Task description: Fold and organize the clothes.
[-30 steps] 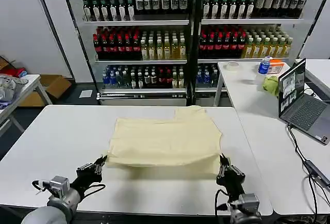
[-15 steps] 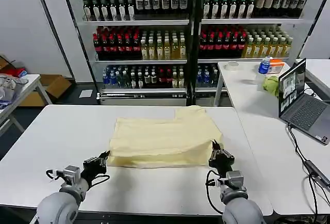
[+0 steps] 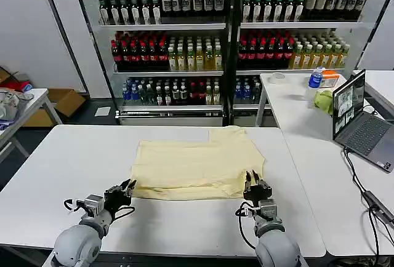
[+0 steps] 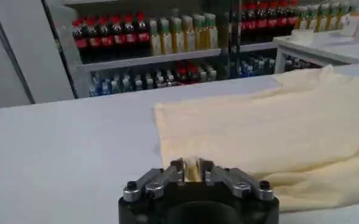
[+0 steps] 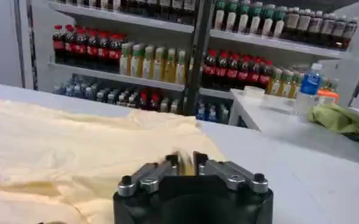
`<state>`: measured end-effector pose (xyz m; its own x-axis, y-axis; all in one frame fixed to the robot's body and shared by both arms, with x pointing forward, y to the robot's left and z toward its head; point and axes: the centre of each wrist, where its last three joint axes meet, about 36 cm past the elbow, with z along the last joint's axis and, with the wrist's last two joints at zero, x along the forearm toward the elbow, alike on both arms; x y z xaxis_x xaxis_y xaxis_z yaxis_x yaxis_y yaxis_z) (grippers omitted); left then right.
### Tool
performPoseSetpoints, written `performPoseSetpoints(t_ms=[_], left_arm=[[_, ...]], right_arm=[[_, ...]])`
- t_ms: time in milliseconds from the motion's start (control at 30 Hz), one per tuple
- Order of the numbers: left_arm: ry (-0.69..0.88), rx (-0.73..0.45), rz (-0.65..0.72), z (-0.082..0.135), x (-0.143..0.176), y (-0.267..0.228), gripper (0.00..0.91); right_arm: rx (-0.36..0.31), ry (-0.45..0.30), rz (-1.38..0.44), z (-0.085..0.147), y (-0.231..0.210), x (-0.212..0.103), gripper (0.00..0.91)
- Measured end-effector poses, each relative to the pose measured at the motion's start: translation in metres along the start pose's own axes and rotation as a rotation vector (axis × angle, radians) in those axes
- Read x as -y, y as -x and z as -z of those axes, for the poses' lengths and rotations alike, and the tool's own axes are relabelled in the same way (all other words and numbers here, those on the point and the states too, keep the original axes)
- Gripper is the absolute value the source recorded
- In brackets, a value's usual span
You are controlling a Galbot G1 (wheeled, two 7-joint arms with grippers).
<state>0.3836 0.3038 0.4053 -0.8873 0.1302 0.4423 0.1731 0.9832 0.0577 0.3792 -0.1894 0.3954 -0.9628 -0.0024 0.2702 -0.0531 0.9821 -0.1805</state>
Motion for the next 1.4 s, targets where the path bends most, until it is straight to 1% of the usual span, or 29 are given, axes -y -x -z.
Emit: performPoseSetpoints(t_ms=[167, 267, 500, 533, 567, 600, 633, 667, 700, 733, 767, 800, 833, 1000, 1400], left_arm=[[-0.02, -0.001, 0.012, -0.007, 0.002, -0.009, 0.907], [-0.034, -0.012, 0.018, -0.012, 0.003, -0.011, 0.907], [-0.063, -0.035, 0.015, -0.017, 0.005, -0.01, 0.907], [-0.065, -0.037, 0.013, -0.018, 0.005, -0.01, 0.877], [-0.066, -0.038, 0.012, -0.018, 0.005, -0.009, 0.766], [-0.067, -0.039, 0.011, -0.018, 0.005, -0.008, 0.423], [-0.069, -0.04, 0.01, -0.018, 0.006, -0.007, 0.262], [-0.07, -0.039, 0.009, -0.018, 0.006, -0.007, 0.01], [-0.071, -0.038, 0.008, -0.018, 0.006, -0.006, 0.01], [-0.072, -0.037, 0.008, -0.018, 0.006, -0.005, 0.01], [-0.073, -0.037, 0.007, -0.019, 0.006, -0.004, 0.01], [-0.074, -0.037, 0.006, -0.019, 0.006, -0.004, 0.01], [-0.075, -0.037, 0.006, -0.019, 0.006, -0.003, 0.01], [-0.08, -0.042, 0.003, -0.021, 0.006, -0.001, 0.01], [-0.097, -0.054, -0.008, -0.027, 0.008, 0.001, 0.01]], right_arm=[[-0.003, 0.008, -0.018, -0.001, -0.008, 0.008, 0.907], [-0.017, 0.022, -0.033, -0.001, -0.014, 0.012, 0.907], [-0.092, 0.079, -0.06, -0.005, -0.018, 0.021, 0.907], [-0.105, 0.087, -0.061, -0.005, -0.018, 0.021, 0.907], [-0.119, 0.096, -0.06, -0.006, -0.018, 0.022, 0.907], [-0.131, 0.106, -0.059, -0.006, -0.018, 0.022, 0.907], [-0.144, 0.115, -0.058, -0.006, -0.018, 0.022, 0.907], [-0.161, 0.125, -0.055, -0.007, -0.018, 0.021, 0.907], [-0.174, 0.134, -0.052, -0.007, -0.017, 0.021, 0.796], [-0.185, 0.143, -0.049, -0.008, -0.017, 0.021, 0.554], [-0.197, 0.151, -0.046, -0.009, -0.017, 0.021, 0.413], [-0.205, 0.158, -0.044, -0.009, -0.017, 0.021, 0.141], [-0.213, 0.164, -0.041, -0.01, -0.017, 0.021, 0.01], [-0.241, 0.184, -0.029, -0.014, -0.018, 0.02, 0.0], [-0.257, 0.195, -0.017, -0.013, -0.023, 0.022, 0.0]])
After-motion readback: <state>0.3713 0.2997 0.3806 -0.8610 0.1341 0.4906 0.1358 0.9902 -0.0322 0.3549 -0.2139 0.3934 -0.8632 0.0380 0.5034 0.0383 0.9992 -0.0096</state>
